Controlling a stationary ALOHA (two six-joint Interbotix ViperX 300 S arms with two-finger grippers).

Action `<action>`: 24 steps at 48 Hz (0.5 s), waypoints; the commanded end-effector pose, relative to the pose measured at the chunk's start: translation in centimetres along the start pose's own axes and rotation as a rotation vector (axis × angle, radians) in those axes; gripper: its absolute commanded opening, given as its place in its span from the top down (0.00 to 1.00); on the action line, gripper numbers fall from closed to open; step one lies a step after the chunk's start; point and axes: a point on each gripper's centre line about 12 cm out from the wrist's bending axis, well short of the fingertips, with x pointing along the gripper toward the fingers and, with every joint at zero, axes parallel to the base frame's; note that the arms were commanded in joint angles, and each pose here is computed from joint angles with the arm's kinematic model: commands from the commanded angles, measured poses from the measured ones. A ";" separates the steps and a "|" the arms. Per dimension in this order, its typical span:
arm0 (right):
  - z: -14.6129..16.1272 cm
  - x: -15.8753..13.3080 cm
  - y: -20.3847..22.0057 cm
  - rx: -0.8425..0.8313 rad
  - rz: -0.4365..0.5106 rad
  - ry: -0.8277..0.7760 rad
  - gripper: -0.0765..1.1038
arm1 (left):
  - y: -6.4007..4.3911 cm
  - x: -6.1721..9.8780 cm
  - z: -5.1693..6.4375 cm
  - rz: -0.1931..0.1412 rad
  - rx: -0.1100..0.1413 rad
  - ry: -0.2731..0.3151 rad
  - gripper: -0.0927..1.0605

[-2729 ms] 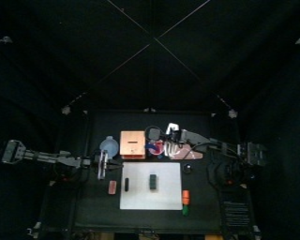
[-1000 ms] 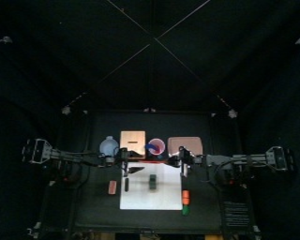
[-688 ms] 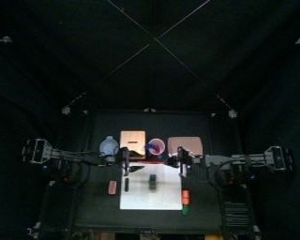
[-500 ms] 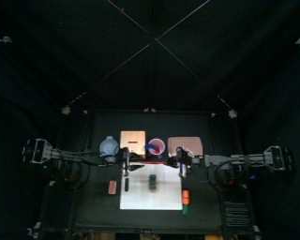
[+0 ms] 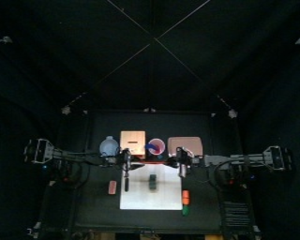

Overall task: Cut the sushi into 4 pieces with the knife
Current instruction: Grasp knife edge with left hand

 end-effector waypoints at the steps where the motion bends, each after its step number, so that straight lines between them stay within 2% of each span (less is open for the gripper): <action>1: 1.4 -0.2 0.1 0.004 0.003 -0.043 0.77 | -0.1 0.4 1.1 -0.004 0.005 -0.032 0.36; 9: 1.3 -0.1 0.1 0.005 0.005 -0.040 0.77 | 0.4 0.5 1.2 0.009 0.002 -0.034 0.40; 15: 0.8 0.4 0.1 0.014 0.004 -0.018 0.77 | 0.4 0.4 1.1 0.009 0.004 -0.029 0.48; 19: 0.4 0.8 0.1 0.025 0.002 -0.002 0.77 | 0.2 0.5 0.6 0.004 0.008 -0.015 0.56; 24: -0.2 1.3 0.4 0.029 0.007 0.037 0.77 | 0.1 0.6 -0.2 -0.003 0.015 0.008 0.61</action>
